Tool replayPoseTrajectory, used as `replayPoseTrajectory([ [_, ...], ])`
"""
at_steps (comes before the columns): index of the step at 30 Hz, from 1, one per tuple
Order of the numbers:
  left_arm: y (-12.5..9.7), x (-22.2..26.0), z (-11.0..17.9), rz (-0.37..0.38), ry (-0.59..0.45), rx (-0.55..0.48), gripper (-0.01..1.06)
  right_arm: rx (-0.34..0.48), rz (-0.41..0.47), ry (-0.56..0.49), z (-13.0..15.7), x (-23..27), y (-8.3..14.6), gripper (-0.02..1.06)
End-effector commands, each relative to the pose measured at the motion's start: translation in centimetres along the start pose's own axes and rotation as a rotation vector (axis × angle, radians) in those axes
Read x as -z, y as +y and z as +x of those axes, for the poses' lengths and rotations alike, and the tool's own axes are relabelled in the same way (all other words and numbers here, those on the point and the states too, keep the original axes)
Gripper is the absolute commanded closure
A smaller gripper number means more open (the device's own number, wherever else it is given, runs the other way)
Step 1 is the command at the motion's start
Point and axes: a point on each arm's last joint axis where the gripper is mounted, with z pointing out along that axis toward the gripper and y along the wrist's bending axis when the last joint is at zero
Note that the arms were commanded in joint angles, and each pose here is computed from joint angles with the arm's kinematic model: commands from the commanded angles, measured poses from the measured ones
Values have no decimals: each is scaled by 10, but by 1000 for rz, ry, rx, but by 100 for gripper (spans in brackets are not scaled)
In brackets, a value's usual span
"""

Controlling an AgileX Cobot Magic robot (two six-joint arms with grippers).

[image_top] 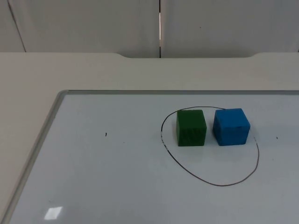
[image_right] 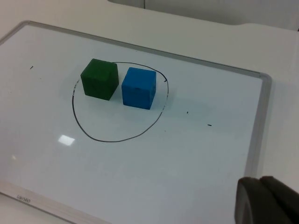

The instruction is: Push the two cubes into the marked area.

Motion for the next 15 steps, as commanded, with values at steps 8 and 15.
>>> replayPoseTrajectory([
  [8, 1, -1, 0, -7, -8, -10, 0, 1, -3, -8, 1, -1, 0, 85],
  [15, 1, -1, 0, -7, -8, -10, 0, -1, 6, -7, 1, -1, -1, 46],
])
